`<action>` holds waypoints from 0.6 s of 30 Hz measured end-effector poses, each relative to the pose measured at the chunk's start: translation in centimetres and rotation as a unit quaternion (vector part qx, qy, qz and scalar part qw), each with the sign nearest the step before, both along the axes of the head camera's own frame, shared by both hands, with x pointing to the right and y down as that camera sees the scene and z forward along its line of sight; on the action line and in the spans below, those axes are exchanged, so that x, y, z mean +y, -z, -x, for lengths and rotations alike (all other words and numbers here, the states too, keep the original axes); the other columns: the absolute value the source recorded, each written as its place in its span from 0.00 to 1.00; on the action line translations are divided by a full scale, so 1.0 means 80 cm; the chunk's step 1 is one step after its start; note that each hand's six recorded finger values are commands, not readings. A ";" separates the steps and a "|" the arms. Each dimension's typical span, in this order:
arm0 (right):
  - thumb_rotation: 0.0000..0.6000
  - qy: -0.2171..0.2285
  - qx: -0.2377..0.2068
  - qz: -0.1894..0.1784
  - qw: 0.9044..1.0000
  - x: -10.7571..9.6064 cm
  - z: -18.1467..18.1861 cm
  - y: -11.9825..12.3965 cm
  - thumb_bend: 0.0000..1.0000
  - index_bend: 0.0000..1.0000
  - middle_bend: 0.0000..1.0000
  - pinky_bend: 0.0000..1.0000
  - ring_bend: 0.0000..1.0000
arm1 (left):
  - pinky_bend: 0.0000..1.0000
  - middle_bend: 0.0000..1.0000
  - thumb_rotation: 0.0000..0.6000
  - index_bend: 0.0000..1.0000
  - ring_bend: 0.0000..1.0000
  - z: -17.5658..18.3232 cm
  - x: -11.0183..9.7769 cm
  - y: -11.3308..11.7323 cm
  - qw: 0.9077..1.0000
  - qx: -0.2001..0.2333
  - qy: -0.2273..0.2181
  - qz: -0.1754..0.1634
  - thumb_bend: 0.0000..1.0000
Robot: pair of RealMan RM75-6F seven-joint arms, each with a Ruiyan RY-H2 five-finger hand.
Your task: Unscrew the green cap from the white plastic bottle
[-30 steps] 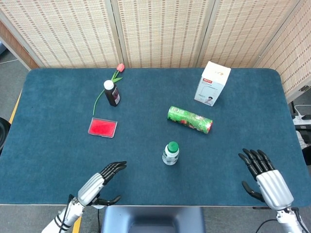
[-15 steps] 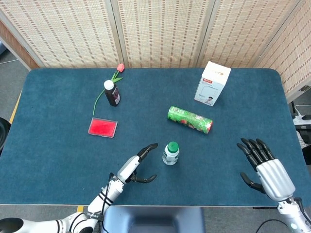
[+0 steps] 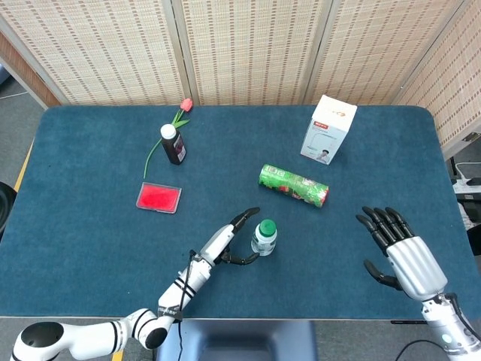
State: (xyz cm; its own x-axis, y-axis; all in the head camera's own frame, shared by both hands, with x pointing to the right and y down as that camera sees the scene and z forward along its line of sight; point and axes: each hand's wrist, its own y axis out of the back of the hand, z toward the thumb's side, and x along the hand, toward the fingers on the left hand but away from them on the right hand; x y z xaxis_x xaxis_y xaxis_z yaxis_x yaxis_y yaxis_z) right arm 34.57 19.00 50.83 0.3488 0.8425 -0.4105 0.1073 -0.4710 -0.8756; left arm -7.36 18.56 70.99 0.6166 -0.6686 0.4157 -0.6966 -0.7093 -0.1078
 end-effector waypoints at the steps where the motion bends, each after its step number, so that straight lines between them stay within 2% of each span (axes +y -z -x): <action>1: 1.00 -0.002 0.001 0.001 1.000 -0.002 -0.001 -0.001 0.27 0.00 0.00 0.00 0.00 | 0.02 0.00 1.00 0.00 0.00 -0.004 -0.001 -0.001 1.000 0.000 -0.001 0.002 0.31; 6: 1.00 -0.004 0.005 0.002 1.000 -0.011 -0.001 -0.003 0.27 0.00 0.00 0.00 0.00 | 0.01 0.00 1.00 0.00 0.00 -0.019 -0.002 -0.007 1.000 0.008 -0.003 0.019 0.31; 11: 1.00 0.007 0.010 0.004 1.000 -0.016 0.006 -0.007 0.27 0.00 0.00 0.00 0.00 | 0.01 0.00 1.00 0.01 0.00 -0.027 -0.001 -0.012 1.000 0.006 -0.009 0.020 0.31; 18: 1.00 0.012 0.017 0.010 1.000 -0.026 0.019 -0.011 0.27 0.00 0.00 0.00 0.00 | 0.01 0.00 1.00 0.12 0.00 -0.037 -0.004 -0.015 0.999 0.015 0.006 0.032 0.31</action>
